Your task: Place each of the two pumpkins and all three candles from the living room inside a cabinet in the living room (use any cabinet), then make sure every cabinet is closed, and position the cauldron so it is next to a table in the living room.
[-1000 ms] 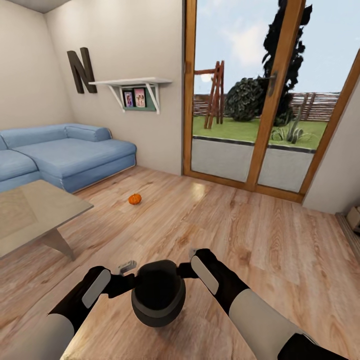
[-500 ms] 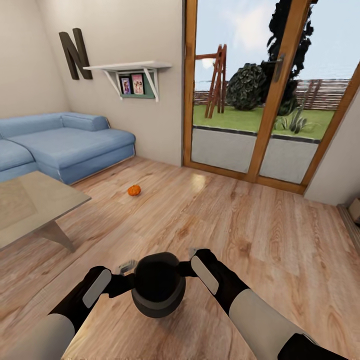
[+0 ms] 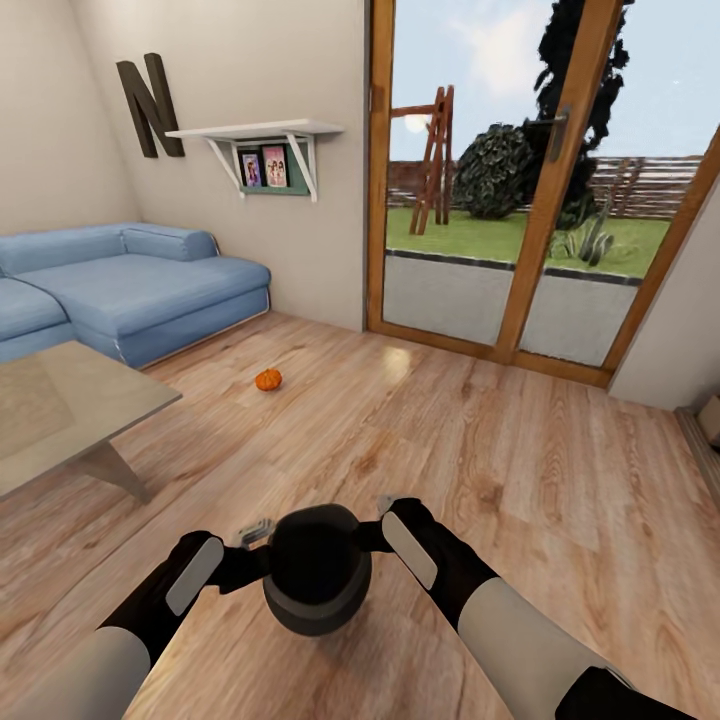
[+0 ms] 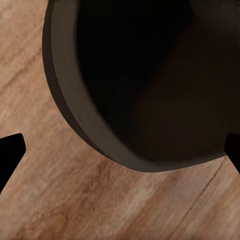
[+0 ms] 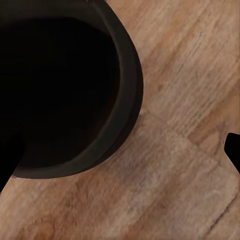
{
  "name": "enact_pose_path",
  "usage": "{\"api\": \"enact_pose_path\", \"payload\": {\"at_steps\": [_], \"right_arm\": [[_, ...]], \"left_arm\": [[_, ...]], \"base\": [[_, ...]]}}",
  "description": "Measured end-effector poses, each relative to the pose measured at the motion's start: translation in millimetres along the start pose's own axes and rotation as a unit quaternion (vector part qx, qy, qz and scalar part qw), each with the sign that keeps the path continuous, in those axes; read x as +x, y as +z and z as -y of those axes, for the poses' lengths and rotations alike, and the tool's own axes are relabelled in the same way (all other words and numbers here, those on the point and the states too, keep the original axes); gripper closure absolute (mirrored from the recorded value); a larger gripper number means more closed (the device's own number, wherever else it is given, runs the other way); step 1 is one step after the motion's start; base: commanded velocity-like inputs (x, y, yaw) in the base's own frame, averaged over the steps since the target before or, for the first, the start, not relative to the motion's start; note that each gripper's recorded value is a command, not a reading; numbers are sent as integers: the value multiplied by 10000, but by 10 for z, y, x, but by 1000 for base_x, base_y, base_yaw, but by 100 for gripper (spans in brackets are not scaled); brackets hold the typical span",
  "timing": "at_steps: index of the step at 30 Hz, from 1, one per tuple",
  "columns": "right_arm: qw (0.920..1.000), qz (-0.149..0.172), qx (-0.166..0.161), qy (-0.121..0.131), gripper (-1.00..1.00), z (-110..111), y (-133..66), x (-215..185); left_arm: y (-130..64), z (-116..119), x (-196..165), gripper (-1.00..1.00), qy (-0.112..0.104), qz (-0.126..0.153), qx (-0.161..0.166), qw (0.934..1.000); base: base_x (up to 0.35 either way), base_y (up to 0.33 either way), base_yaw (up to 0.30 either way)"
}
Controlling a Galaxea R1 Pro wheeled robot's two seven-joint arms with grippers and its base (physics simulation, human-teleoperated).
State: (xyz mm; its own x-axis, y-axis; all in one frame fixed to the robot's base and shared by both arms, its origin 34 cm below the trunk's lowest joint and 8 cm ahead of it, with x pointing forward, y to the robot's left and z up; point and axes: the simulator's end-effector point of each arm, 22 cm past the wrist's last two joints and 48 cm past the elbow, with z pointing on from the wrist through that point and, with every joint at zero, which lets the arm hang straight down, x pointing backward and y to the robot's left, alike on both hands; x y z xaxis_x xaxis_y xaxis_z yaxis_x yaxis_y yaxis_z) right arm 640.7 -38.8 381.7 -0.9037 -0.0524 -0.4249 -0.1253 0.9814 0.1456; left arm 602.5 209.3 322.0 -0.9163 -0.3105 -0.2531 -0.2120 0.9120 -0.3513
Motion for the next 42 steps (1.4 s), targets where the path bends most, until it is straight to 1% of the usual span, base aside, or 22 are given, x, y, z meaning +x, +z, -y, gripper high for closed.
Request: {"api": "enact_pose_path", "payload": {"at_steps": [11,19,26,28,30,33,36,42], "right_arm": [[10000,10,-10,-8,-100,-9,-4,-5],[10000,9,-10,-8,-100,-9,-3,-5],[10000,-4,-21,-9,-100,-13,0,2],[9999,-76,-151,-32,-100,-67,6,41],[9992,-290,-268,-60,-100,-96,41,167],[9980,-565,-290,-52,-100,-55,102,334],[9976,-637,-284,-45,-100,-36,121,380],[9975,-650,-280,-26,-100,-25,132,393]], "left_arm": [[-8,-15,-9,-100,-4,5,-9,10000],[-6,-22,-7,-100,-9,1,-12,10000],[-4,-22,-5,-100,-11,-1,-10,10000],[-3,-16,-3,-100,-11,-3,-5,10000],[0,-7,1,-100,-11,-6,1,10000],[1,1,4,-100,-7,-8,8,10000],[1,1,4,-100,-5,-8,6,10000],[2,10,5,-100,-4,-8,11,10000]], "base": [[158,59,0],[87,99,0],[15,19,0],[1,1,0],[0,0,0],[0,0,0],[0,0,0],[0,0,0]]}}
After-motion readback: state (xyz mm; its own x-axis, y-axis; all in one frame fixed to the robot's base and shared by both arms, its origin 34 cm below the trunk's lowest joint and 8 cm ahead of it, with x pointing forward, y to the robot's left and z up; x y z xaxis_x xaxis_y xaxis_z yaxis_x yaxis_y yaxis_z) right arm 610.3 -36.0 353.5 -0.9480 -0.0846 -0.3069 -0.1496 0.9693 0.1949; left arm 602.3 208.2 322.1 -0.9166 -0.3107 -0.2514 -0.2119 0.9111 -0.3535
